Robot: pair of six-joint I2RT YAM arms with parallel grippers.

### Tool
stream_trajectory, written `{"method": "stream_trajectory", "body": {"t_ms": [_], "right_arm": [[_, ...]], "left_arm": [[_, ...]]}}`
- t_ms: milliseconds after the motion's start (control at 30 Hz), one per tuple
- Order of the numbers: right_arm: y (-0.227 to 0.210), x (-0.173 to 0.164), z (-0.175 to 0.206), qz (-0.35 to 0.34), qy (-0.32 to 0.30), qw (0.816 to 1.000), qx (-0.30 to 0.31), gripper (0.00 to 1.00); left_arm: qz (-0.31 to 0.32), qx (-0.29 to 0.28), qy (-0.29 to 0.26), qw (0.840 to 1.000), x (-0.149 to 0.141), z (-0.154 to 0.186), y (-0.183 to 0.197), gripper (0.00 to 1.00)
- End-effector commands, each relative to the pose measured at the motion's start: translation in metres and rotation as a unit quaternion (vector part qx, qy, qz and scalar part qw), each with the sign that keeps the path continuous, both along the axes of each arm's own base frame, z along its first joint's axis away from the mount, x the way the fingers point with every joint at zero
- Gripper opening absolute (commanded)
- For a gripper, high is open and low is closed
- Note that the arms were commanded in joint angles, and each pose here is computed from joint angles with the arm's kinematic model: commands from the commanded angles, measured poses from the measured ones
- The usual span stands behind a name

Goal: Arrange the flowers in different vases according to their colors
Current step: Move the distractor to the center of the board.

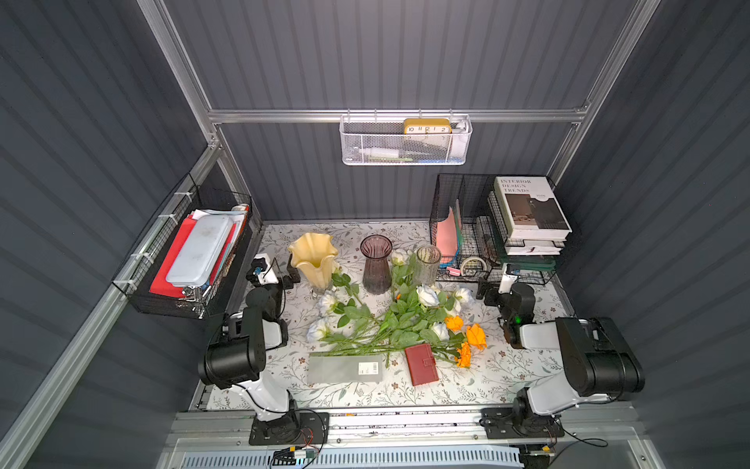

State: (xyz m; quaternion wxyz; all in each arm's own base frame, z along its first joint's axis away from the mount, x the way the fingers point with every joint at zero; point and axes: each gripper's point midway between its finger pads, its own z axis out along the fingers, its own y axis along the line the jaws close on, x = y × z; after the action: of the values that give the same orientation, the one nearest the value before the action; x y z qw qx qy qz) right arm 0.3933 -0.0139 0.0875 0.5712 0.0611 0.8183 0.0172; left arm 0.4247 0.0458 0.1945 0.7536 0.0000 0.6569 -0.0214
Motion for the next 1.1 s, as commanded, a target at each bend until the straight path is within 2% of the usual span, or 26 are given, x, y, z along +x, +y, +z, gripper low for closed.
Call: {"method": "stream_trajectory", "body": {"t_ms": [0,767,900,967,1067], "right_arm": [[0.000,0.007,0.008,0.002,-0.013,1.000,0.003,0.99],[-0.002,0.006,0.008,-0.004,-0.015,1.000,0.003,0.99],[-0.019,0.004,0.040,-0.057,-0.004,0.998,0.002,0.99],[-0.024,0.002,0.068,-0.077,0.008,0.997,0.015,0.99],[-0.012,-0.016,0.116,-0.069,0.002,0.997,0.040,0.99]], "left_arm": [[-0.010,-0.001,-0.031,0.999,0.002,0.017,-0.003,0.99],[-0.008,-0.002,-0.028,1.000,0.004,0.016,-0.002,0.99],[-0.002,-0.005,-0.047,0.999,-0.002,0.028,-0.001,0.99],[0.013,-0.018,-0.017,1.000,0.007,0.042,0.007,0.99],[0.038,-0.058,-0.038,0.997,0.003,0.090,0.016,0.99]]}}
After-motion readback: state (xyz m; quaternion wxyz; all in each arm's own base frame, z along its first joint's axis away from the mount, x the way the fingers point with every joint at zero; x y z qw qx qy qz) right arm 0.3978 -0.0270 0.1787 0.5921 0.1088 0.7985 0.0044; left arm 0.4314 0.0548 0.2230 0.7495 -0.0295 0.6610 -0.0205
